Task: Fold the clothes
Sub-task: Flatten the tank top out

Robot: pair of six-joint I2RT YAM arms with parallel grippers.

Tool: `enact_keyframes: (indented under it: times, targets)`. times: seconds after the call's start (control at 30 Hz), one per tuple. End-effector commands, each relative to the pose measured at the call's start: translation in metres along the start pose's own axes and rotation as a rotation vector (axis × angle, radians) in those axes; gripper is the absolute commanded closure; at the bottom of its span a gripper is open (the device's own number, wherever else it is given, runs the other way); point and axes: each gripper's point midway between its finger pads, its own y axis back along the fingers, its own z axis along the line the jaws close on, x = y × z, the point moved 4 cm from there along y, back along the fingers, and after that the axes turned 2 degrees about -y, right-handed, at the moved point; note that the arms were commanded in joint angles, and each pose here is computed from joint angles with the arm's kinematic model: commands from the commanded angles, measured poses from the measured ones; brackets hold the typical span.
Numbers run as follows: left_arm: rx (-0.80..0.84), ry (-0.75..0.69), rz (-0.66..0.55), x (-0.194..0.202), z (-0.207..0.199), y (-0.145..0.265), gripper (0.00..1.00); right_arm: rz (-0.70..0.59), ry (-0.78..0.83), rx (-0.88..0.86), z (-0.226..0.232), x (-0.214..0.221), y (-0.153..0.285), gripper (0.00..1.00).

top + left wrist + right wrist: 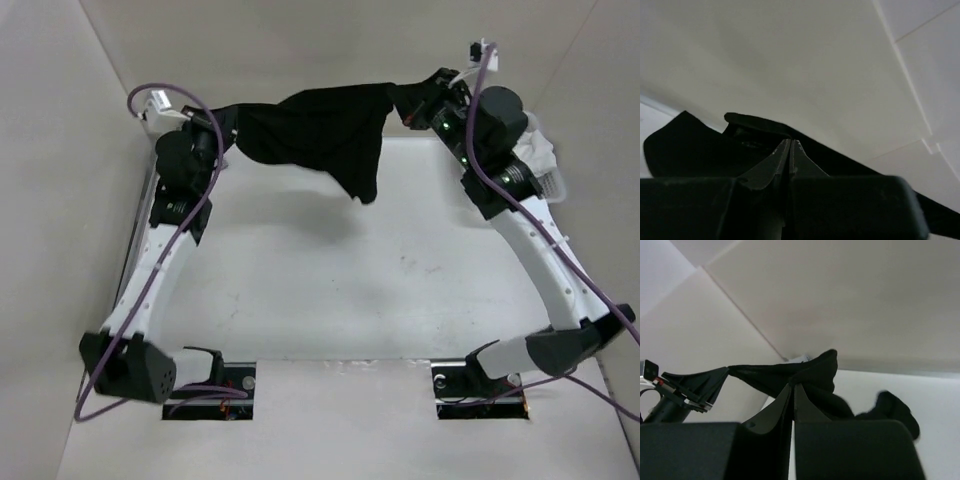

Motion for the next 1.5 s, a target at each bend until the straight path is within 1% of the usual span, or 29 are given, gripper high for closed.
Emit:
enact_keyframes:
  times: [0.0,0.03,0.07,0.1,0.13,0.2,0.23,0.27,0.3,0.33,0.37,0.43,0.5,0.53,0.57,0.6,0.63,0.67,0.7,0.73,0.8,0.83,0.9,0.93,0.97,1.03,1.2,1.33,1.47]
  targets:
    - [0.208,0.014,-0.192,-0.054,-0.061,0.073,0.99,-0.184,0.046,-0.193,0.058,-0.066,0.058,0.96]
    - [0.203,0.018,-0.204,-0.048,-0.051,0.085,0.98,-0.161,0.035,-0.193,0.054,-0.050,0.063,0.96]
    - [0.201,0.019,-0.211,-0.042,-0.043,0.093,0.97,-0.132,0.019,-0.187,0.045,-0.024,0.070,0.96]
    - [0.194,0.018,-0.190,-0.012,-0.015,0.115,0.95,-0.095,-0.026,-0.164,0.020,0.031,0.079,0.95]
    - [0.194,0.020,-0.181,-0.006,-0.010,0.118,0.94,-0.063,-0.059,-0.134,-0.001,0.072,0.083,0.94]
    - [0.175,0.009,-0.121,0.031,0.023,0.135,0.87,-0.005,-0.092,-0.037,-0.043,0.131,0.088,0.94]
    - [0.168,0.007,-0.075,0.054,0.040,0.144,0.81,0.034,-0.125,0.088,-0.081,0.172,0.092,0.89]
    - [0.155,0.001,-0.014,0.080,0.058,0.153,0.74,0.040,-0.138,0.226,-0.120,0.194,0.096,0.82]
    - [0.138,-0.012,0.047,0.104,0.074,0.162,0.66,0.042,-0.140,0.324,-0.147,0.204,0.101,0.77]
    - [0.120,-0.024,0.094,0.122,0.088,0.168,0.60,0.053,-0.157,0.449,-0.180,0.215,0.110,0.66]
    - [0.092,-0.037,0.154,0.145,0.105,0.179,0.53,0.064,-0.190,0.527,-0.201,0.219,0.117,0.57]
    - [0.033,-0.046,0.182,0.158,0.125,0.188,0.48,0.067,-0.217,0.574,-0.216,0.218,0.121,0.49]
    - [-0.032,-0.059,0.166,0.157,0.138,0.190,0.47,0.085,-0.203,0.558,-0.214,0.218,0.115,0.47]
    - [-0.062,-0.071,0.146,0.154,0.142,0.188,0.47,0.111,-0.184,0.528,-0.205,0.222,0.110,0.49]
    - [-0.101,-0.084,0.126,0.149,0.147,0.186,0.47,0.143,-0.166,0.499,-0.196,0.228,0.104,0.55]
    - [-0.164,-0.102,0.106,0.143,0.156,0.181,0.47,0.183,-0.144,0.464,-0.186,0.234,0.097,0.62]
    - [-0.209,-0.109,0.098,0.140,0.162,0.178,0.47,0.246,-0.123,0.419,-0.172,0.247,0.089,0.77]
    - [-0.270,-0.119,0.090,0.135,0.171,0.172,0.47,0.320,-0.103,0.372,-0.156,0.263,0.081,0.88]
    - [-0.314,-0.122,0.081,0.131,0.178,0.165,0.47,0.394,-0.076,0.332,-0.143,0.279,0.074,0.93]
    - [-0.349,-0.117,0.073,0.128,0.184,0.160,0.47,0.449,-0.058,0.307,-0.134,0.292,0.067,0.94]
    - [-0.411,-0.097,0.067,0.125,0.197,0.150,0.47,0.542,-0.031,0.266,-0.116,0.318,0.056,0.91]
    - [-0.437,-0.099,0.069,0.124,0.203,0.144,0.48,0.583,-0.013,0.240,-0.104,0.332,0.050,0.87]
    - [-0.522,-0.086,0.063,0.116,0.223,0.136,0.50,0.635,0.018,0.178,-0.078,0.357,0.039,0.71]
    - [-0.552,-0.076,0.064,0.115,0.233,0.136,0.51,0.649,0.030,0.151,-0.067,0.365,0.035,0.65]
    - [-0.589,-0.057,0.065,0.113,0.244,0.137,0.51,0.657,0.048,0.127,-0.056,0.372,0.029,0.61]
    - [-0.630,-0.023,0.085,0.116,0.261,0.143,0.52,0.657,0.079,0.089,-0.039,0.380,0.013,0.56]
    - [-0.695,0.041,0.149,0.125,0.294,0.157,0.53,0.690,0.102,0.092,-0.023,0.392,-0.036,0.51]
    - [-0.717,0.063,0.199,0.134,0.306,0.158,0.53,0.701,0.098,0.147,-0.034,0.396,-0.067,0.44]
    - [-0.746,0.098,0.242,0.145,0.317,0.162,0.53,0.729,0.061,0.202,-0.050,0.407,-0.088,0.43]
